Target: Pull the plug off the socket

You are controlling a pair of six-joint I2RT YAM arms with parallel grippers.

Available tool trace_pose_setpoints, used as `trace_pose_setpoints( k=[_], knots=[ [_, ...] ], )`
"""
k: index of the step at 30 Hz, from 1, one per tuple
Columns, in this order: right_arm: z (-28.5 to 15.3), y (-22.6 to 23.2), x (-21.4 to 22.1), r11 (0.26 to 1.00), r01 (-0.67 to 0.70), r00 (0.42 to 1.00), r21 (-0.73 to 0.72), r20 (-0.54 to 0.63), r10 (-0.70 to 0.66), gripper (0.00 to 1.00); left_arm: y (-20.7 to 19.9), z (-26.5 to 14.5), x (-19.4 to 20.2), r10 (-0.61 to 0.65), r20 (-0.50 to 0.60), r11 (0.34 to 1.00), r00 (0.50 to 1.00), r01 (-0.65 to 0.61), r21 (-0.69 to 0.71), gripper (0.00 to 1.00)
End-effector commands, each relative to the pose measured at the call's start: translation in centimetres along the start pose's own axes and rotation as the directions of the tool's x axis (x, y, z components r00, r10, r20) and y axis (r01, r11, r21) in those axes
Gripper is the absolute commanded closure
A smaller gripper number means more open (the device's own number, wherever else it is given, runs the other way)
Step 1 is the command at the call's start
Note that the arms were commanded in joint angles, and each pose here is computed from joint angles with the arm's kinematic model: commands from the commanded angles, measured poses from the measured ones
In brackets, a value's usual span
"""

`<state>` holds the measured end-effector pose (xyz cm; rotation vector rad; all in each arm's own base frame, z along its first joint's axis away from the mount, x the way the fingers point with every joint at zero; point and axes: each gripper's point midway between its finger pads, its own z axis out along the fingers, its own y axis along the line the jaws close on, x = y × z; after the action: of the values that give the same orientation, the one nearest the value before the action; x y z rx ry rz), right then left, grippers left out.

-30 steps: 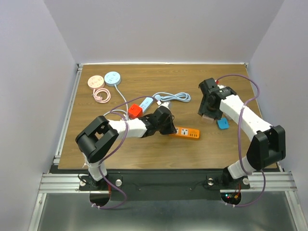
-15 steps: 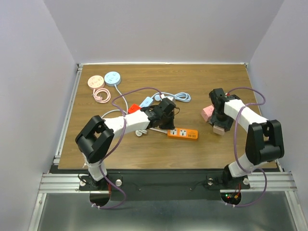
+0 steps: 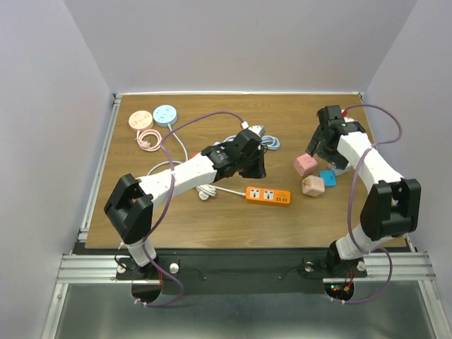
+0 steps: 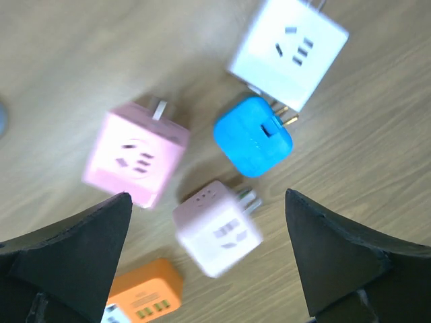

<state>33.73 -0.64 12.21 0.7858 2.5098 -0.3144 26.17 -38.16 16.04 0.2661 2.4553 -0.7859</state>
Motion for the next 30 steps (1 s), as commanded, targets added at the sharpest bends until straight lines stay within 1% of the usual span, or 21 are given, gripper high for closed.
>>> trace_pose_setpoints(
  k=[1,2,3,4,5,7,8,9,10,11,13,16,18,19,20,21,23,24,26,27,30],
  knots=[
    [-5.1,-0.4,-3.6,0.996,-0.044,0.992,-0.083,0.111,0.053,0.0,0.1,-0.5,0.6,0.051,-0.031,0.998,0.998,-0.053,-0.038,0.46],
    [-5.6,-0.6,-3.7,0.995,-0.048,0.991,-0.087,0.117,0.058,0.0,1.1,-0.3,1.2,0.039,-0.048,0.995,0.998,-0.043,-0.087,0.39],
    [-6.6,-0.7,-3.7,0.993,-0.047,0.991,-0.109,0.12,0.061,0.0,1.5,-0.1,1.6,0.032,-0.067,0.994,0.997,-0.039,-0.103,0.33],
    [-6.6,-0.8,-3.6,0.993,-0.043,0.991,-0.108,0.118,0.056,0.0,2.2,0.0,1.5,0.03,-0.061,0.989,0.998,-0.039,-0.144,0.32],
    [-7.4,-0.5,-3.4,0.988,-0.042,0.992,-0.152,0.112,0.059,0.0,2.5,0.1,1.5,0.019,-0.063,0.986,0.998,-0.03,-0.166,0.29],
    [-7.6,-0.3,-2.4,0.983,-0.025,0.995,-0.184,0.086,0.041,0.0,4.1,0.6,2.2,-0.038,-0.071,0.967,0.997,0.019,-0.255,0.27],
    [-7.9,-0.3,-1.7,0.977,-0.021,0.997,-0.212,0.069,0.036,0.0,4.9,0.7,2.3,-0.084,-0.059,0.951,0.995,0.063,-0.303,0.23],
    [-8.1,-0.2,-1.3,0.974,-0.022,0.998,-0.224,0.06,0.036,0.0,5.1,0.8,2.4,-0.111,-0.052,0.944,0.993,0.089,-0.318,0.22],
    [-8.2,-0.2,-1.0,0.972,-0.016,0.998,-0.235,0.053,0.03,0.0,5.4,0.8,2.4,-0.144,-0.038,0.935,0.989,0.123,-0.333,0.18],
    [-8.2,-0.1,-0.4,0.967,-0.013,0.999,-0.253,0.038,0.023,0.0,5.6,0.8,2.3,-0.201,-0.01,0.923,0.98,0.186,-0.338,0.15],
    [-8.2,-0.1,0.3,0.964,-0.002,1.0,-0.265,0.022,0.008,0.0,5.8,0.9,2.3,-0.276,0.017,0.905,0.961,0.266,-0.331,0.14],
    [-8.2,0.1,1.2,0.957,0.011,1.0,-0.29,-0.002,-0.012,0.0,6.5,0.9,2.2,-0.402,0.064,0.861,0.913,0.401,-0.312,0.14],
    [-8.2,0.1,1.4,0.954,0.017,1.0,-0.298,-0.005,-0.02,0.0,7.2,0.5,1.9,-0.451,0.111,0.826,0.886,0.461,-0.323,0.14],
    [-8.3,0.1,1.4,0.953,0.021,1.0,-0.303,-0.004,-0.023,0.0,7.2,0.4,1.9,-0.499,0.135,0.796,0.856,0.514,-0.319,0.14],
    [-8.3,0.1,1.4,0.952,0.024,1.0,-0.304,-0.002,-0.026,0.0,7.7,0.3,2.0,-0.501,0.141,0.79,0.854,0.517,-0.328,0.13],
    [-8.3,0.1,1.5,0.951,0.025,1.0,-0.308,-0.004,-0.028,0.0,8.6,0.3,2.5,-0.554,0.169,0.744,0.815,0.576,-0.339,0.13],
    [-8.4,0.2,1.4,0.949,0.034,0.999,-0.314,0.0,-0.036,0.0,9.8,0.3,3.7,-0.612,0.188,0.686,0.768,0.634,-0.356,0.13],
    [-8.4,0.3,1.5,0.948,0.039,0.999,-0.317,-0.002,-0.041,0.0,9.9,0.0,3.6,-0.652,0.216,0.647,0.727,0.682,-0.341,0.13],
    [-8.4,0.2,1.5,0.947,0.042,0.999,-0.317,0.0,-0.044,0.0,10.2,-0.1,4.0,-0.679,0.239,0.612,0.694,0.715,-0.337,0.13],
    [-8.5,0.2,1.5,0.947,0.043,0.999,-0.319,0.0,-0.045,0.0,10.5,-0.1,4.1,-0.7,0.258,0.584,0.666,0.742,-0.329,0.13],
    [-8.3,0.3,1.8,0.944,0.048,0.999,-0.325,-0.007,-0.053,0.0,10.9,0.2,4.5,-0.724,0.269,0.547,0.636,0.766,-0.339,0.13]
  ],
)
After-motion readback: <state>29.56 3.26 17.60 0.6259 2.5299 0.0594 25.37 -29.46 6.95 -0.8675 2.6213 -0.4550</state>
